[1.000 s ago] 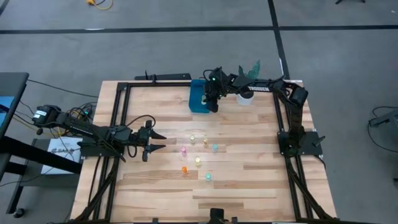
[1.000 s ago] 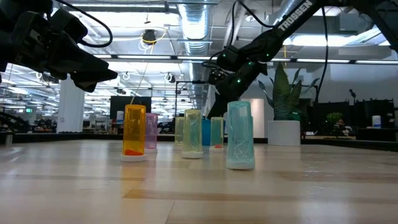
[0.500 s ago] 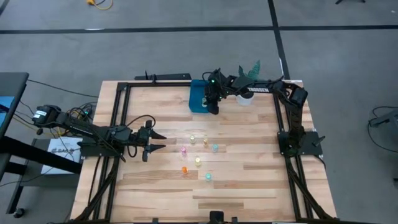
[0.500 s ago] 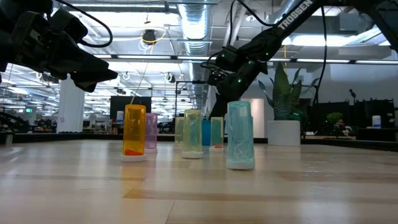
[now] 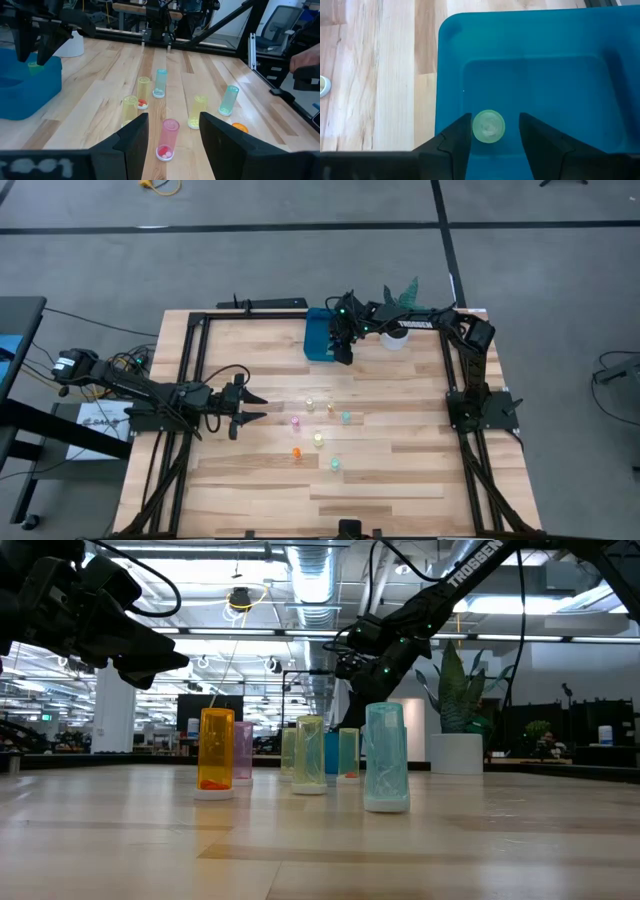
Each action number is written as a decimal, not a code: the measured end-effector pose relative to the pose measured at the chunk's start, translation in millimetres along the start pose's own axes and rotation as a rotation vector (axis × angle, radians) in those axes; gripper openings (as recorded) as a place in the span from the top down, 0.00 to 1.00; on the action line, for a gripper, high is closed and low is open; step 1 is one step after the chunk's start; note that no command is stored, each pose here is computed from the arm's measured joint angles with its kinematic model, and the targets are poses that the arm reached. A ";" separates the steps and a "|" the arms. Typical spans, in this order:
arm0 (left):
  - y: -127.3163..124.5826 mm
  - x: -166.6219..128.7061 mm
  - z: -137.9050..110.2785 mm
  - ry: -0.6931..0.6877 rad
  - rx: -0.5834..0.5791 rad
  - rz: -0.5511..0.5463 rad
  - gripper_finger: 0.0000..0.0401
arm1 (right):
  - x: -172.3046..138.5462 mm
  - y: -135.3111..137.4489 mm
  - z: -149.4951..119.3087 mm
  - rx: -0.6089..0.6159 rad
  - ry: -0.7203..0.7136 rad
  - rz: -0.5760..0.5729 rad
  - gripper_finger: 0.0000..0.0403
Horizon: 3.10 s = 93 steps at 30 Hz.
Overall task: Pick and place pill bottles into a basket
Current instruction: Put the yellow pill bottle into the blue container, then put the pink pill bottle into the blue container
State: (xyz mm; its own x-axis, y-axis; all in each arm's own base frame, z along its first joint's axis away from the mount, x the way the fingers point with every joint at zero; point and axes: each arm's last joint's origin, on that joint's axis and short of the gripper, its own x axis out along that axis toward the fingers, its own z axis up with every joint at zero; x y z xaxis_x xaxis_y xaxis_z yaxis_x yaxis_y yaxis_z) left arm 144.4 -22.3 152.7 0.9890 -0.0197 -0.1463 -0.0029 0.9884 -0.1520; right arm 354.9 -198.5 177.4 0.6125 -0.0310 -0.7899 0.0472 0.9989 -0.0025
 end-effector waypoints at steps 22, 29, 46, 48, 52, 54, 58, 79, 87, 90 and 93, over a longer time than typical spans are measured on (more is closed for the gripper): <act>-1.3 -0.1 -1.1 0.017 -0.001 -0.047 0.59 | -12.9 -4.9 13.1 -0.030 0.031 -0.075 0.57; -1.3 -0.1 -1.2 0.019 0.002 -0.049 0.59 | -38.2 -3.5 41.0 -0.056 0.068 -0.049 0.57; -9.8 10.9 19.5 0.176 0.118 -0.131 0.59 | -75.1 28.9 60.3 0.104 0.168 0.236 0.64; -11.2 14.1 23.6 0.196 0.138 -0.130 0.59 | -75.5 32.9 61.9 0.106 0.167 0.239 0.66; -11.4 20.4 23.0 0.260 0.173 -0.102 0.59 | -76.1 42.9 62.4 0.118 0.197 0.259 0.68; -10.6 24.7 23.1 0.275 0.174 -0.086 0.59 | -82.3 49.5 61.0 0.120 0.228 0.274 0.69; -7.2 33.9 21.7 0.304 0.165 -0.079 0.59 | -101.7 63.1 60.8 0.124 0.223 0.302 0.69; -9.0 63.1 36.7 0.372 0.194 -0.139 0.59 | -175.8 172.1 -63.3 0.186 -0.296 -0.074 0.69; 1.5 62.7 35.5 0.399 0.222 -0.090 0.55 | -152.6 187.4 -81.0 0.186 -0.385 -0.055 0.70; 5.6 63.1 36.5 0.393 0.240 -0.076 0.52 | -145.3 189.7 -81.9 0.171 -0.362 -0.075 0.70; 9.0 63.1 36.9 0.394 0.241 -0.062 0.50 | -140.6 189.7 -81.3 0.171 -0.351 -0.084 0.70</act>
State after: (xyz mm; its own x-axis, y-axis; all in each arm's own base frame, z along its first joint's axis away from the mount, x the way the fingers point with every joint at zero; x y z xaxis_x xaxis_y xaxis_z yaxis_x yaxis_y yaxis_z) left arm 212.2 -9.2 178.2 0.8546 -0.0893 -0.5115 0.1350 0.9894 0.0528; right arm 213.6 -1.8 238.1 0.8321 -0.1525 -0.5332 0.2213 0.9729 0.0671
